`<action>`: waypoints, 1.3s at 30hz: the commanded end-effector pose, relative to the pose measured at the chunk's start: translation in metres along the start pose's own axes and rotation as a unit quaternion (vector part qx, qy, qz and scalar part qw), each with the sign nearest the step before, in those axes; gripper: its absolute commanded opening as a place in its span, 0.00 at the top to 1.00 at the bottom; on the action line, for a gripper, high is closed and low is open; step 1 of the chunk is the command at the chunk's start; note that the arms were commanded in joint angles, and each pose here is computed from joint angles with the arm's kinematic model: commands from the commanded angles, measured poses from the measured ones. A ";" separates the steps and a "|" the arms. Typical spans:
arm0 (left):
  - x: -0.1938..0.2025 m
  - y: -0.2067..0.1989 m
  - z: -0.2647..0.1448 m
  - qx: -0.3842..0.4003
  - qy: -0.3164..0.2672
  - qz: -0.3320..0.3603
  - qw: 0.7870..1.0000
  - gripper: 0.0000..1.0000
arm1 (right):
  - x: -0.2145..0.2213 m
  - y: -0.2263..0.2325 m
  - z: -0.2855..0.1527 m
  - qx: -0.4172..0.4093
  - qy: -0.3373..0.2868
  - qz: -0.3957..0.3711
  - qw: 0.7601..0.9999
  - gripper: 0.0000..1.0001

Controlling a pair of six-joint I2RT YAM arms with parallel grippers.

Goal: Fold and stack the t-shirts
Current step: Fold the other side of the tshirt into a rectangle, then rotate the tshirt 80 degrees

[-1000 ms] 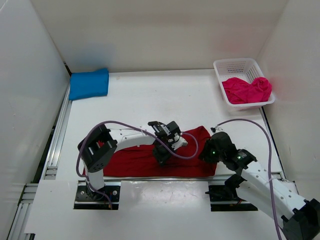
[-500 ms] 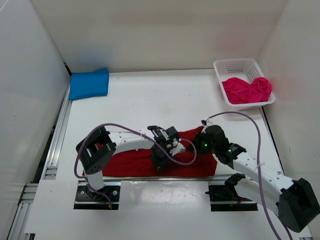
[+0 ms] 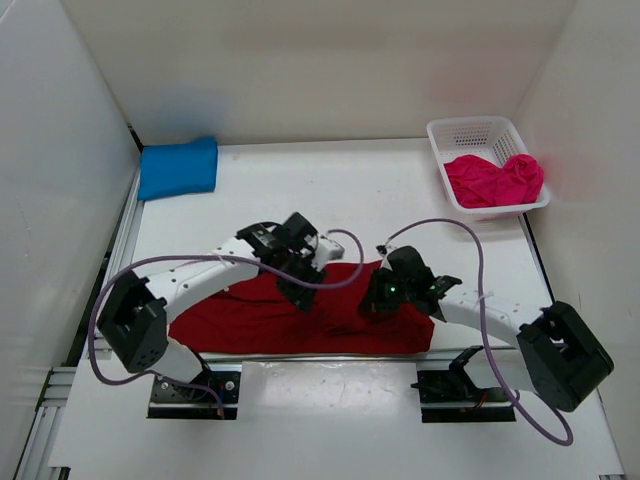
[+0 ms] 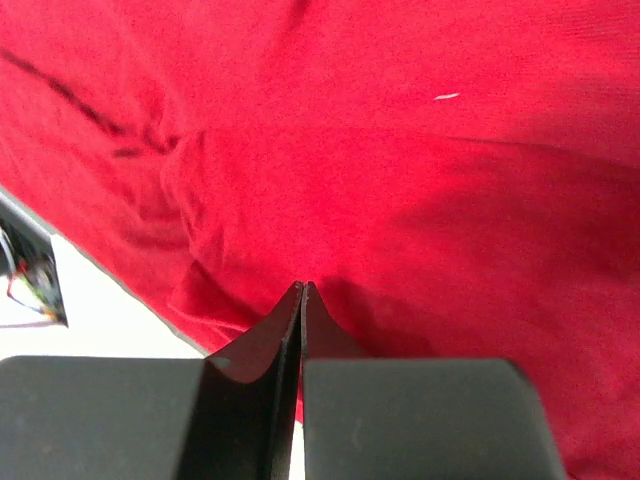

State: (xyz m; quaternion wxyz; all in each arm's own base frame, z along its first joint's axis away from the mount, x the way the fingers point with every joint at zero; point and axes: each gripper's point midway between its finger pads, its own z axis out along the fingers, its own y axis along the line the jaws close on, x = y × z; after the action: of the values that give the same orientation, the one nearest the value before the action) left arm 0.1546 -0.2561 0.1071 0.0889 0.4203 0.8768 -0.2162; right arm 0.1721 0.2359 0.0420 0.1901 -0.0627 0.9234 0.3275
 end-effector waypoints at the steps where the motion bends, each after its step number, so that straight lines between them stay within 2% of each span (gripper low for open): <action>1: 0.013 0.048 -0.001 -0.048 -0.002 -0.062 0.997 0.58 | 0.004 0.024 -0.001 -0.038 0.020 -0.049 0.998 0.99; 6: 0.018 0.127 -0.023 -0.127 -0.042 -0.162 0.978 0.58 | 0.032 0.018 -0.003 -0.033 0.056 -0.059 0.996 0.99; 12: 0.036 0.179 -0.044 -0.167 -0.063 -0.247 0.953 0.58 | 0.049 0.012 -0.004 -0.026 0.086 -0.068 0.994 0.99; 22: 0.064 0.212 -0.069 -0.202 -0.084 -0.316 0.923 0.58 | 0.090 0.002 -0.017 0.007 0.139 -0.103 0.985 0.99; 29: 0.077 0.221 -0.088 -0.220 -0.109 -0.342 0.907 0.58 | 0.064 0.023 -0.040 -0.004 0.066 -0.115 0.991 0.99; 30: 0.080 0.224 -0.090 -0.223 -0.111 -0.348 0.904 0.58 | 0.059 0.012 -0.044 0.029 0.052 -0.111 0.992 0.99; 32: 0.081 0.240 -0.108 -0.245 -0.135 -0.364 0.888 0.40 | 0.041 0.006 -0.055 0.069 0.009 -0.068 0.995 0.84; 33: 0.086 0.244 -0.112 -0.253 -0.135 -0.372 0.883 0.33 | 0.045 -0.014 -0.064 0.123 0.012 -0.043 0.991 0.72; 34: 0.091 0.257 -0.116 -0.279 -0.135 -0.378 0.872 0.29 | 0.031 -0.034 -0.072 0.186 -0.027 0.008 0.982 0.50; 35: 0.100 0.269 -0.119 -0.298 -0.130 -0.390 0.861 0.29 | 0.022 -0.038 -0.082 0.211 -0.041 0.027 0.976 0.44; 36: 0.107 0.275 -0.116 -0.315 -0.120 -0.394 0.855 0.29 | 0.025 -0.053 -0.091 0.254 -0.029 0.040 0.966 0.40; 37: 0.122 0.286 -0.119 -0.348 -0.106 -0.404 0.839 0.29 | 0.016 -0.065 -0.095 0.282 -0.033 0.051 0.957 0.36; 39: 0.135 0.303 -0.118 -0.376 -0.100 -0.415 0.822 0.29 | -0.014 -0.058 -0.099 0.277 -0.051 0.048 0.958 0.35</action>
State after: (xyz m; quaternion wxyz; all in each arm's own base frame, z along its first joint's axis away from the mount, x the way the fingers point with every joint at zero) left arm 0.2943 0.0254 0.0788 0.2033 -0.0460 0.9780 0.0009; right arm 0.1454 0.1594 0.0693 0.2089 0.0053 0.9669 0.1464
